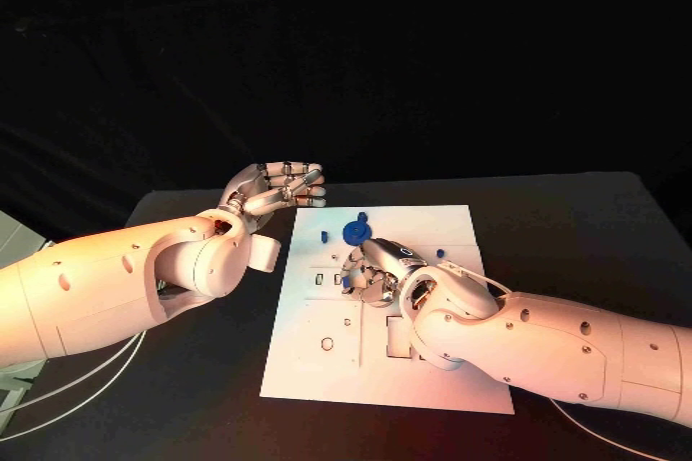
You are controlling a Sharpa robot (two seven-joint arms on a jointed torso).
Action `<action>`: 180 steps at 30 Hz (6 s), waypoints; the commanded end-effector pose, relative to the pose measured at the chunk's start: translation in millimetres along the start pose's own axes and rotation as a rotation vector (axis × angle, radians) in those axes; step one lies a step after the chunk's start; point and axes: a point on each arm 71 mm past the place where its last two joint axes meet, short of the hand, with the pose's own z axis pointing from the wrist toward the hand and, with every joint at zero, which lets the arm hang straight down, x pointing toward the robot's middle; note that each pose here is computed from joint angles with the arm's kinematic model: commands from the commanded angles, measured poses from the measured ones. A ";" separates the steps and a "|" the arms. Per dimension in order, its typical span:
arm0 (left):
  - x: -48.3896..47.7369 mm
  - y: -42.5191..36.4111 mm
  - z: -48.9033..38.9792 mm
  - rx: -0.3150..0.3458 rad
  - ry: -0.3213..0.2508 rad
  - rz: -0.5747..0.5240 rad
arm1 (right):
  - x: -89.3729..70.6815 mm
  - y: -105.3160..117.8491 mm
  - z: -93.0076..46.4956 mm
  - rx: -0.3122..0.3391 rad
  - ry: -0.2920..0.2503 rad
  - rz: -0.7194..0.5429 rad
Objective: Assemble the parts on the task board
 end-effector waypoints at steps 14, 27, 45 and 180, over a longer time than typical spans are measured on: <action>1.8 -1.4 0.4 0.011 0.015 -0.011 | 2.5 -1.1 3.1 -0.003 0.003 -0.030; 1.6 -1.1 0.5 0.009 0.016 -0.011 | 2.8 -3.1 4.7 0.001 0.008 -0.042; 2.0 -0.6 0.7 0.004 0.021 -0.013 | 2.9 -2.2 5.8 -0.020 -0.014 -0.077; 63.1 67.3 37.2 -0.696 0.500 1.001 | -131.7 -119.3 -59.1 0.131 -0.243 0.517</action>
